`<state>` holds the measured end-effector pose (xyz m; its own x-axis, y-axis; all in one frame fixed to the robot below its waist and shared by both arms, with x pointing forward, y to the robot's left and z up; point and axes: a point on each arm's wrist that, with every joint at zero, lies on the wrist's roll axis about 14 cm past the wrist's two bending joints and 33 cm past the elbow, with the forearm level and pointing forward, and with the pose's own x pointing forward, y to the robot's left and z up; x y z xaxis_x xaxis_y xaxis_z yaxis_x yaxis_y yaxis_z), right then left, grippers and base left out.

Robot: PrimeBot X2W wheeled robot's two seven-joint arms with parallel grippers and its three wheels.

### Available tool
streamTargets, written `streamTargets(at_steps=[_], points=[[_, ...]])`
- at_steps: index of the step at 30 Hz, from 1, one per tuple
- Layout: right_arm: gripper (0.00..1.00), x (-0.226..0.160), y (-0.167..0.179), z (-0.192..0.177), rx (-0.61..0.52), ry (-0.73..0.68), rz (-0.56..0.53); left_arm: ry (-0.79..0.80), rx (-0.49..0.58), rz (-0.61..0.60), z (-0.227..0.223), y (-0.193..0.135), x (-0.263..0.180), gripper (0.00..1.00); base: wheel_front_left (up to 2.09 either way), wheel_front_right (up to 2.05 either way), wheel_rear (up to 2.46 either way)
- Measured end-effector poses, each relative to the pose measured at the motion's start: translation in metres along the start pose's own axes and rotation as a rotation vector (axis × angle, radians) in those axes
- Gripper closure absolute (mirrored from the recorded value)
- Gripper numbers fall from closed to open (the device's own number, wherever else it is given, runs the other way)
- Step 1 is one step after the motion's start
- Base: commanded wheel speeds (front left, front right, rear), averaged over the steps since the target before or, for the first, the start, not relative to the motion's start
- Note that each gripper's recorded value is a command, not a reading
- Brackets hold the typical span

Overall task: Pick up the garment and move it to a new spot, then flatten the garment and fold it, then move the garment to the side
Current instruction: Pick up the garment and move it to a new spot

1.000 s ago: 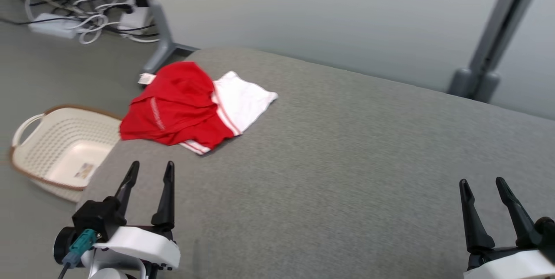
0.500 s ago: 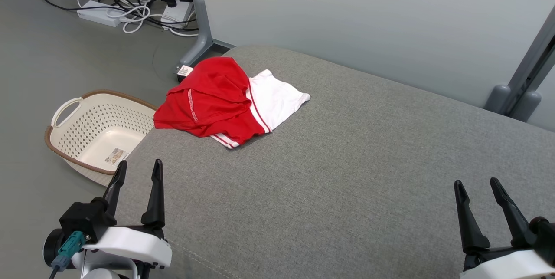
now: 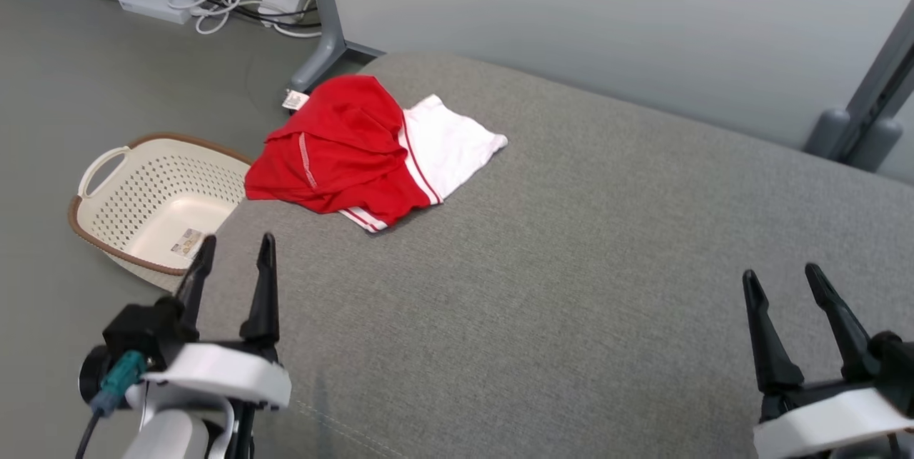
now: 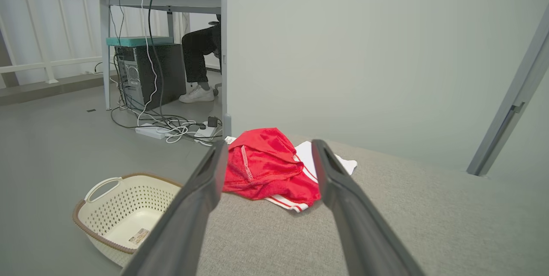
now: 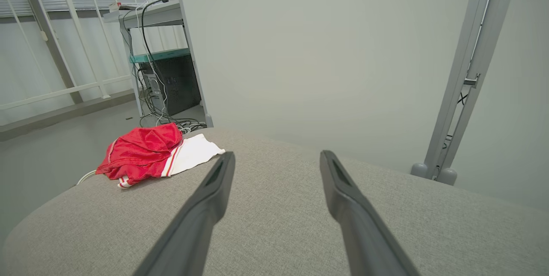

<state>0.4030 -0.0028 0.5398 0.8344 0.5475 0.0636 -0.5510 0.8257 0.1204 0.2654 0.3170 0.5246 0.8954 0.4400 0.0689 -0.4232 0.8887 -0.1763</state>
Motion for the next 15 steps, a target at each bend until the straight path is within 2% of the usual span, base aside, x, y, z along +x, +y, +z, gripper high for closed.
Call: streamTargets(at_steps=[5, 8, 12, 15], points=[[0.00, 0.015, -0.003, 0.007, -0.028, -0.012, 0.007, -0.044, 0.008, -0.057, 0.014, -0.024, 0.039, 0.00, 0.00, 0.00, 0.00], [0.00, 0.027, -0.018, 0.009, -0.037, -0.023, -0.007, -0.071, 0.017, -0.113, 0.022, -0.047, 0.085, 0.00, 0.00, 0.00, 0.00], [0.00, 0.037, -0.042, 0.002, -0.054, -0.018, -0.041, -0.027, 0.024, -0.144, 0.005, -0.060, 0.130, 0.00, 0.00, 0.00, 0.00], [0.00, 0.039, -0.065, -0.011, -0.050, 0.002, -0.087, 0.068, 0.026, -0.158, -0.031, -0.066, 0.157, 0.00, 0.00, 0.00, 0.00]])
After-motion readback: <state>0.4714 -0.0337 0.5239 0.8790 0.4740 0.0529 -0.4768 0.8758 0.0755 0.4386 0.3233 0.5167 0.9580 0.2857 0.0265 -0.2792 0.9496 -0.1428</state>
